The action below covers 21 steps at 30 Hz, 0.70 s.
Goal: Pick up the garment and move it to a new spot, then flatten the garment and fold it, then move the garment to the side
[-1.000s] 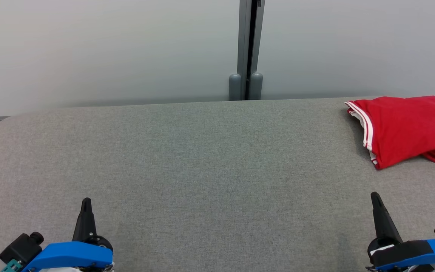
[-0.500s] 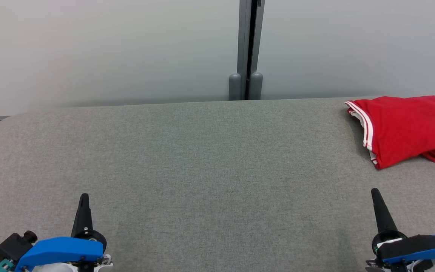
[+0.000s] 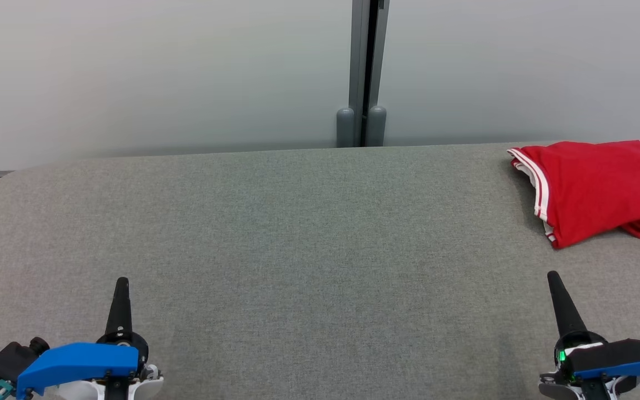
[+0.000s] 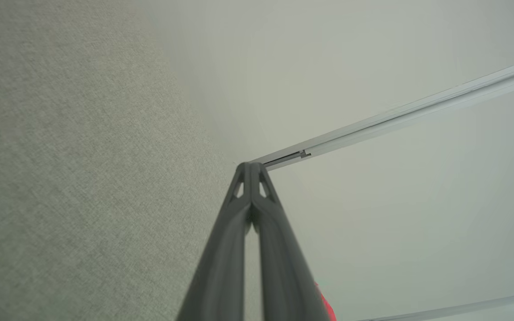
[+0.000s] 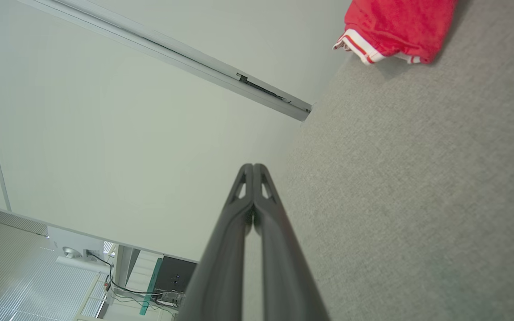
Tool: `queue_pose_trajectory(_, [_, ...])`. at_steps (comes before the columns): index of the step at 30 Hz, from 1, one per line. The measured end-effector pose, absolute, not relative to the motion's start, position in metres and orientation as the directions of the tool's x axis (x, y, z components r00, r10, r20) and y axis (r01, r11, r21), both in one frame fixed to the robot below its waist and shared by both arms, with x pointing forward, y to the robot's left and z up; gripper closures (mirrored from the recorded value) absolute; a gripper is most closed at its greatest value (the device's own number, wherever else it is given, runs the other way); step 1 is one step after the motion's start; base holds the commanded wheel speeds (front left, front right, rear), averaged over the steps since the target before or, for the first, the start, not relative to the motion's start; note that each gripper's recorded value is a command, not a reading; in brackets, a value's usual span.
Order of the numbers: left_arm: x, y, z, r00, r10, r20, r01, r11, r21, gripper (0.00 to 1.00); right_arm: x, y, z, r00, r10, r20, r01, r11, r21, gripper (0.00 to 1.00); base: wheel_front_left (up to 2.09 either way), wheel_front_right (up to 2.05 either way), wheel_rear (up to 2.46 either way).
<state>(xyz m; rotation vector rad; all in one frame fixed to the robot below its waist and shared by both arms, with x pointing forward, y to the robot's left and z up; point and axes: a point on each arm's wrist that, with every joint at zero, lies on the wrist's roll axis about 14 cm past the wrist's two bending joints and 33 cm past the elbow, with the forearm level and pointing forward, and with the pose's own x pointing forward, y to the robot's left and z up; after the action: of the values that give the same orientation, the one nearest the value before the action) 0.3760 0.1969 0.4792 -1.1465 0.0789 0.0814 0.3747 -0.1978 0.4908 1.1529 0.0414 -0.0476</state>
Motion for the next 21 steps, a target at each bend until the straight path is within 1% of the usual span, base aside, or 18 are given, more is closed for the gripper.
queue_pose_trajectory(21, [0.3813,0.1979,0.4884,0.997,0.012,-0.075,-0.075,0.236,-0.969,1.0,0.3806,-0.1987,0.4963,0.999,-0.011,-0.041,0.042,0.234,0.971,1.0,0.0,0.0,0.0])
